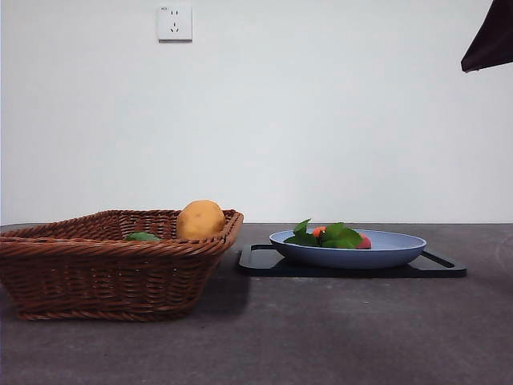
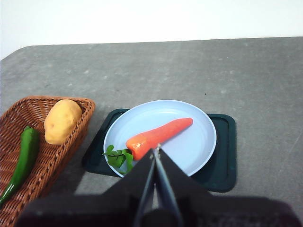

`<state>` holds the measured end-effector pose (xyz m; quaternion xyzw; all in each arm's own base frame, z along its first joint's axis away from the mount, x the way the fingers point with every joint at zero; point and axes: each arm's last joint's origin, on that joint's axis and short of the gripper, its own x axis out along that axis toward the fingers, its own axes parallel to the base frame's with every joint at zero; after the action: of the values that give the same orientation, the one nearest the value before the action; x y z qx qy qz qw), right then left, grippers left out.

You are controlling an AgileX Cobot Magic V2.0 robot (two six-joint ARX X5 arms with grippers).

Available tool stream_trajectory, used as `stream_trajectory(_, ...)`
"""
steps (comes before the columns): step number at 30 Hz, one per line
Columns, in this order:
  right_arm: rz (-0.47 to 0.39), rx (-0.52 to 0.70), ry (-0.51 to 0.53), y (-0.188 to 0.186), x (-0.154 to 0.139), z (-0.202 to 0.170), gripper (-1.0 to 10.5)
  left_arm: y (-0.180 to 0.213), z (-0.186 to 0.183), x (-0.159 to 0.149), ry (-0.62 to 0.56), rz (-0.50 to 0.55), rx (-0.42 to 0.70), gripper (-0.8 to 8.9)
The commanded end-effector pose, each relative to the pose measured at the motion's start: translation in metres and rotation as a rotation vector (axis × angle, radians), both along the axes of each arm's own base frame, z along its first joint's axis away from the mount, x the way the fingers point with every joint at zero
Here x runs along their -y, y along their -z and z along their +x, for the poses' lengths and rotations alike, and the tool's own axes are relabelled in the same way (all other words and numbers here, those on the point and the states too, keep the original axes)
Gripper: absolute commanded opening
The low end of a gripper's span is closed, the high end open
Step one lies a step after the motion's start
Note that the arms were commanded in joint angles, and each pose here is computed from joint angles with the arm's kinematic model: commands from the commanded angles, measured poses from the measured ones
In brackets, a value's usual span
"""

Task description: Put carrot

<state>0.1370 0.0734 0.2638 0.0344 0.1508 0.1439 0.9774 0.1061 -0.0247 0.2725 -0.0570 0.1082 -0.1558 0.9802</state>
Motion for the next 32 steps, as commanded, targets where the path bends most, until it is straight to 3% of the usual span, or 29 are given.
stream_trajectory(1, 0.016, 0.010, 0.001, -0.002, -0.001, 0.000, 0.0, 0.009, -0.009, -0.004, -0.014, 0.055, 0.102, 0.08)
stream_trajectory(6, 0.016, 0.010, 0.001, -0.002, -0.001, 0.000, 0.0, 0.043, -0.016, -0.013, -0.139, 0.045, 0.207, 0.08)
stream_trajectory(10, 0.016, 0.010, 0.001, -0.002, -0.001, 0.000, 0.0, 0.074, -0.015, -0.016, -0.189, 0.045, 0.192, 0.08)
stream_trajectory(25, 0.016, 0.010, 0.001, -0.002, -0.001, 0.000, 0.0, 0.122, -0.010, -0.016, -0.193, 0.049, 0.058, 0.08)
stream_trajectory(32, 0.016, 0.010, 0.001, -0.002, -0.001, 0.000, 0.0, 0.121, -0.010, -0.016, -0.193, 0.047, 0.072, 0.08)
